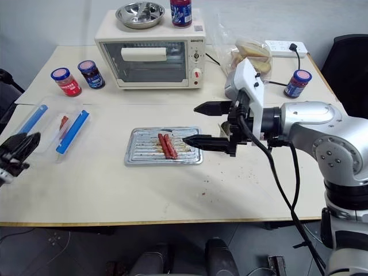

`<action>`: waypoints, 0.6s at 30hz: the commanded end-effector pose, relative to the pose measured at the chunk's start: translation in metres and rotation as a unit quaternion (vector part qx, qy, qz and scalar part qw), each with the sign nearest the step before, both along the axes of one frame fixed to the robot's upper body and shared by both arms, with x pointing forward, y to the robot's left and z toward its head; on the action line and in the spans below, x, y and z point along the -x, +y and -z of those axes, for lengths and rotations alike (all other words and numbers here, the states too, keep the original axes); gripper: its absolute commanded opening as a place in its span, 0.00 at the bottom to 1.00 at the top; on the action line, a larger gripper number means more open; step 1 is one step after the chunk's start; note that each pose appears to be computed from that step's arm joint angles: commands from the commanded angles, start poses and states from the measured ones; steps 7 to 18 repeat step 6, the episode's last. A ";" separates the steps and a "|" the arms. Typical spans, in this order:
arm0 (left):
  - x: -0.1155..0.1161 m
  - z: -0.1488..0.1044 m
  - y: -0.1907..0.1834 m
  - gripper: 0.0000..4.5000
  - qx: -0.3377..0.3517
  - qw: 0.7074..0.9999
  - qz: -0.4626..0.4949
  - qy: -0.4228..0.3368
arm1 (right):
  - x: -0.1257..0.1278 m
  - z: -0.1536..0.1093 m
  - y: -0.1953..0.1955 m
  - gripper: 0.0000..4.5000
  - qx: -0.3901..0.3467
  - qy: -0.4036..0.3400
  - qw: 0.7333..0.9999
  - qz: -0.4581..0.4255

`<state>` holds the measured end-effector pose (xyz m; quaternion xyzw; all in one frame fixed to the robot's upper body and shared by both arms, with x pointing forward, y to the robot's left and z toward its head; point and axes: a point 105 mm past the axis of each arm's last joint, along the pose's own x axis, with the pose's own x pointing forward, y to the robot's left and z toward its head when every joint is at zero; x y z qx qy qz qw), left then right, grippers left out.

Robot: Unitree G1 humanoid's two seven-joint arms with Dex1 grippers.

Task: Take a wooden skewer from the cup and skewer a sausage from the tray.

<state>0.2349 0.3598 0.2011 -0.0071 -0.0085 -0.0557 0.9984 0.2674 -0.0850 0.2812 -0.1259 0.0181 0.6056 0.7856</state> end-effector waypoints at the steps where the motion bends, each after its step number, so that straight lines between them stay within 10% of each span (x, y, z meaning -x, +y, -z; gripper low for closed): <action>1: 0.034 -0.026 0.014 0.49 -0.044 0.999 -0.024 -0.015 | 0.005 -0.012 -0.005 1.00 -0.005 -0.026 1.000 -0.007; 18: 0.063 -0.032 0.037 0.49 -0.063 0.996 -0.067 -0.012 | 0.003 -0.011 -0.004 1.00 -0.008 -0.023 1.000 -0.014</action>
